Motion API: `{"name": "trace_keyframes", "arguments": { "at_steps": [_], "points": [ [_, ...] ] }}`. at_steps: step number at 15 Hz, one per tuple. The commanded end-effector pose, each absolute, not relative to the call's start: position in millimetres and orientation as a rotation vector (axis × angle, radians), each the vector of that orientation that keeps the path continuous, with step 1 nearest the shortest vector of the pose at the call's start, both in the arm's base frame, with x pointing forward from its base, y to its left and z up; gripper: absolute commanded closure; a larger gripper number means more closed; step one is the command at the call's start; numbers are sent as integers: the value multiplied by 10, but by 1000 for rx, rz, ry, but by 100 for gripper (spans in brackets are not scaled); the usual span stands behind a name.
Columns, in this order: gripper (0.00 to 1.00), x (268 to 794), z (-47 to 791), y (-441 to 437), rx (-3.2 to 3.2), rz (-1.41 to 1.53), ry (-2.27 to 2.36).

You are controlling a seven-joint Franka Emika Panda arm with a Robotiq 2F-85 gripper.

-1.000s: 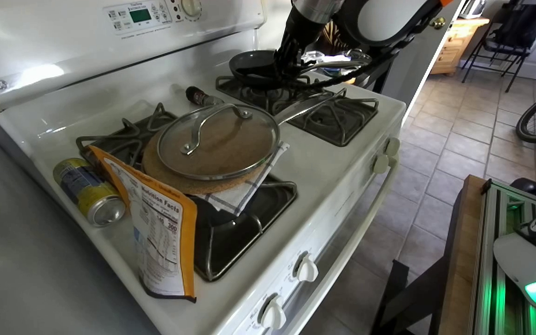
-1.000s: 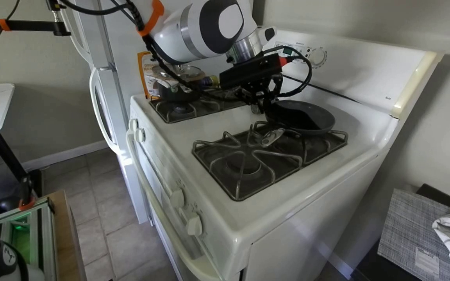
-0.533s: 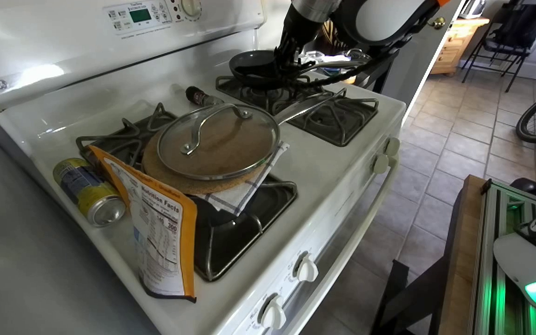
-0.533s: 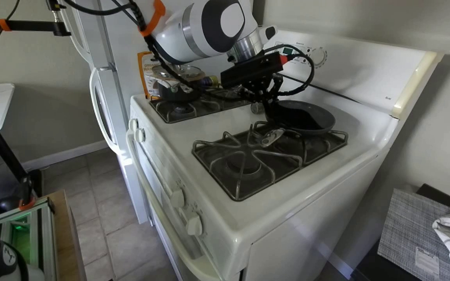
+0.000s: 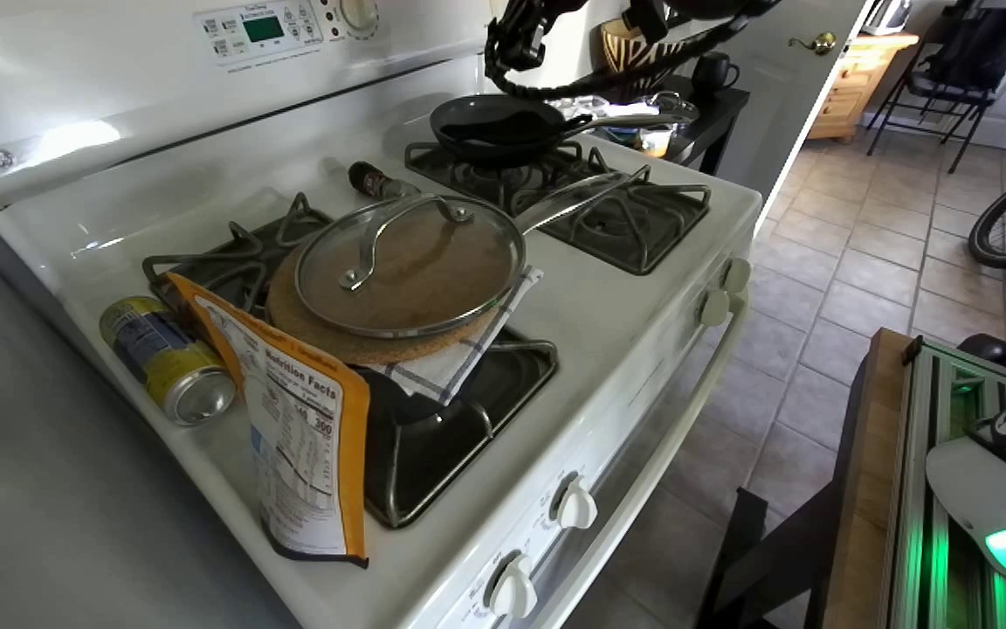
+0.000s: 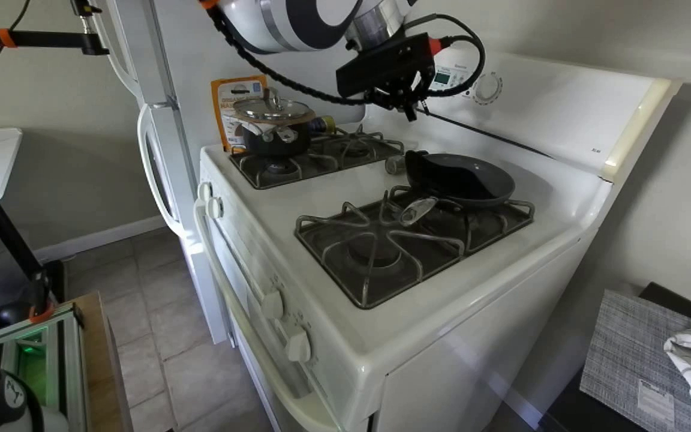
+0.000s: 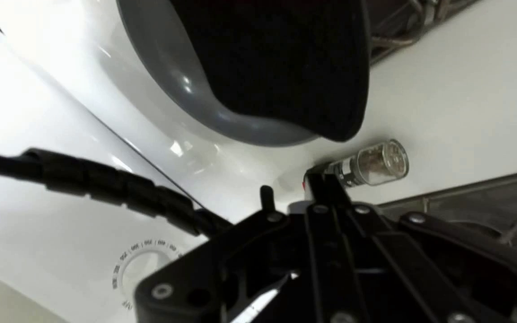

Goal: Move the black potholder from the black pan to the top left stove plate

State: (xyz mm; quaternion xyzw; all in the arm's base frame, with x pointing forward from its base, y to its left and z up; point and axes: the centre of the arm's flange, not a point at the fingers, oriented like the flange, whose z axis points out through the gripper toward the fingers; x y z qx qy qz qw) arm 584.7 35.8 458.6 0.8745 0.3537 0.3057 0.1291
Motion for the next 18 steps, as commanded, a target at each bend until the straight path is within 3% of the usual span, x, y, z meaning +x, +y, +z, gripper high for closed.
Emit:
{"name": "trace_keyframes", "arguments": {
  "at_steps": [1, 3, 10, 13, 18],
  "points": [
    [73, 5755, 4675, 358, 2551, 796, 1168],
    [58, 5699, 4511, 295, 2531, 616, 1255],
    [5, 5831, 4049, 158, 2447, 540, 1301],
    [1, 5869, 3876, 177, 2455, 507, 1325],
    [40, 5923, 3695, 168, 2457, 508, 1287]
  ]
}}
